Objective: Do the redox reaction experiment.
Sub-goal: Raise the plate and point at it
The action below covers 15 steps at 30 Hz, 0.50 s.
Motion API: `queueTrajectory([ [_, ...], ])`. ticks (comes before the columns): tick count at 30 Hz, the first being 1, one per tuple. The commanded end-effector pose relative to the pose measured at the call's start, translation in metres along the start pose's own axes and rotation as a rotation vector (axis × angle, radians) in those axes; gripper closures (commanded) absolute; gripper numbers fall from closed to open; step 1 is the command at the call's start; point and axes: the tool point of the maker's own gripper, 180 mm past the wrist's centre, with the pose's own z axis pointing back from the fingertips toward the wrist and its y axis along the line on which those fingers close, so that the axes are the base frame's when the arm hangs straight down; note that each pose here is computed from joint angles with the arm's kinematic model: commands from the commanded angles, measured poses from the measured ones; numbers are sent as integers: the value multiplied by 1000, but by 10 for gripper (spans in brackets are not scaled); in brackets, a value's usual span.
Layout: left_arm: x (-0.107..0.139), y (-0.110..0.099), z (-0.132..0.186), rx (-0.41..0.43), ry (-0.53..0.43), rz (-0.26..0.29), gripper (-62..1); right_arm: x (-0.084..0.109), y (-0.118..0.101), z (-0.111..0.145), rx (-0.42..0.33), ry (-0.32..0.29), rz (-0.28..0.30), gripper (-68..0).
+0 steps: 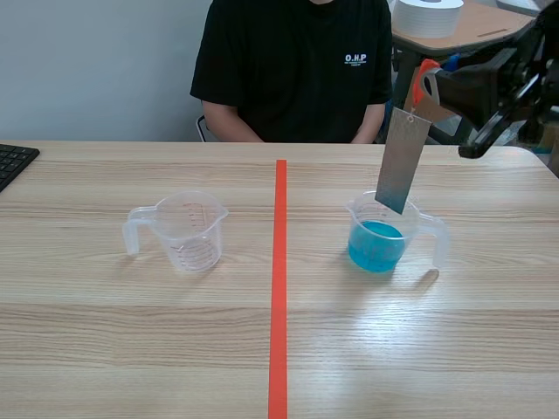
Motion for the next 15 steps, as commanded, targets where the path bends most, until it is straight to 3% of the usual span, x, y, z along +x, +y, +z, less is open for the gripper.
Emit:
queueTrajectory([
  [1, 0, 0, 3, -11, 1, -8, -47, 17, -6, 5, -7, -32, 26, -17],
  [8, 5, 3, 2, -45, -4, -49, -47, 29, -2, 9, 8, -21, 10, -17],
  [15, 18, 4, 1, -152, -9, -154, -47, 44, -2, 17, 13, -35, -12, -17],
])
